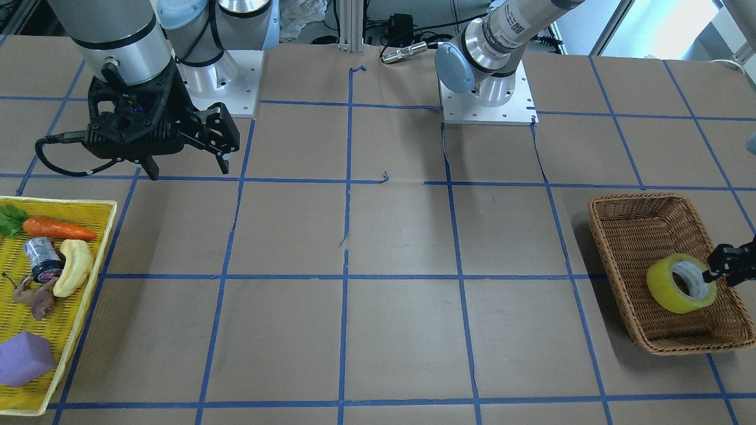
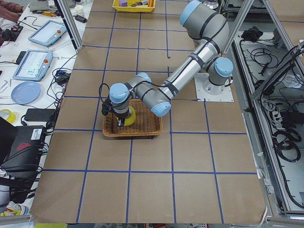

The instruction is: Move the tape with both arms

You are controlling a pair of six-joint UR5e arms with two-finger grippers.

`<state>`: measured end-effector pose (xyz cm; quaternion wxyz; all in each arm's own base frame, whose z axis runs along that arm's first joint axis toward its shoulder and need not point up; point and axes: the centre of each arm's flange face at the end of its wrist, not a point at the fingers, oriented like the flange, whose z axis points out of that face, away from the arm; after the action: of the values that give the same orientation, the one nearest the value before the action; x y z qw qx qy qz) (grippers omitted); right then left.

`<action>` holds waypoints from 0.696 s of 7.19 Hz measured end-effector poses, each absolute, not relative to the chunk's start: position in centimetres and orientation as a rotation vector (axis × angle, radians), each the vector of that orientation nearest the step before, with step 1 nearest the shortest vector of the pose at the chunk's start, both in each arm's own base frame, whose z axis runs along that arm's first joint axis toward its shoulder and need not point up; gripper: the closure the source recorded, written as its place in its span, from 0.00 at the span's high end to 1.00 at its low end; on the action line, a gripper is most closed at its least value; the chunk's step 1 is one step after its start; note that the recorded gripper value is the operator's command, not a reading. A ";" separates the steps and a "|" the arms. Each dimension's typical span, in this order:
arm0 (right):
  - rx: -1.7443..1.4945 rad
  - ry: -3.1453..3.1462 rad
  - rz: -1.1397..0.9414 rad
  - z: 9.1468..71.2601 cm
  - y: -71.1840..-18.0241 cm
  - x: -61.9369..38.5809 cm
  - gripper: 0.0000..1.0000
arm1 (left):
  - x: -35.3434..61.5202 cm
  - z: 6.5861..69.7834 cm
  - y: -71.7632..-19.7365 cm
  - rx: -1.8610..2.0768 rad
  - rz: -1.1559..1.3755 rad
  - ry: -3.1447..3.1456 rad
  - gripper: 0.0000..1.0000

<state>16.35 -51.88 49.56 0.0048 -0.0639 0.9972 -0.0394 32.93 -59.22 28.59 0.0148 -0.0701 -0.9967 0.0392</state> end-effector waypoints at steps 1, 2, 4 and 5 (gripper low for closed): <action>-0.200 3.123 -0.124 49.6 -51.9 16.3 1.00 | 31.1 30.2 -59.7 -0.218 0.113 -3.120 1.00; -0.199 3.124 -0.124 49.6 -51.9 16.3 1.00 | 28.2 32.8 -60.1 -0.203 0.084 -3.142 1.00; -0.200 3.123 -0.124 49.6 -51.9 16.3 1.00 | 20.2 40.3 -59.1 -0.126 0.004 -3.139 1.00; -0.200 3.124 -0.124 49.6 -51.9 16.3 1.00 | 14.7 43.8 -57.8 -0.117 -0.049 -3.119 1.00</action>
<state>16.34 -51.87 49.57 0.0045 -0.0639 0.9972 -0.0395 14.71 -57.76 43.82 0.0100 -0.0376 -0.9991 -0.0156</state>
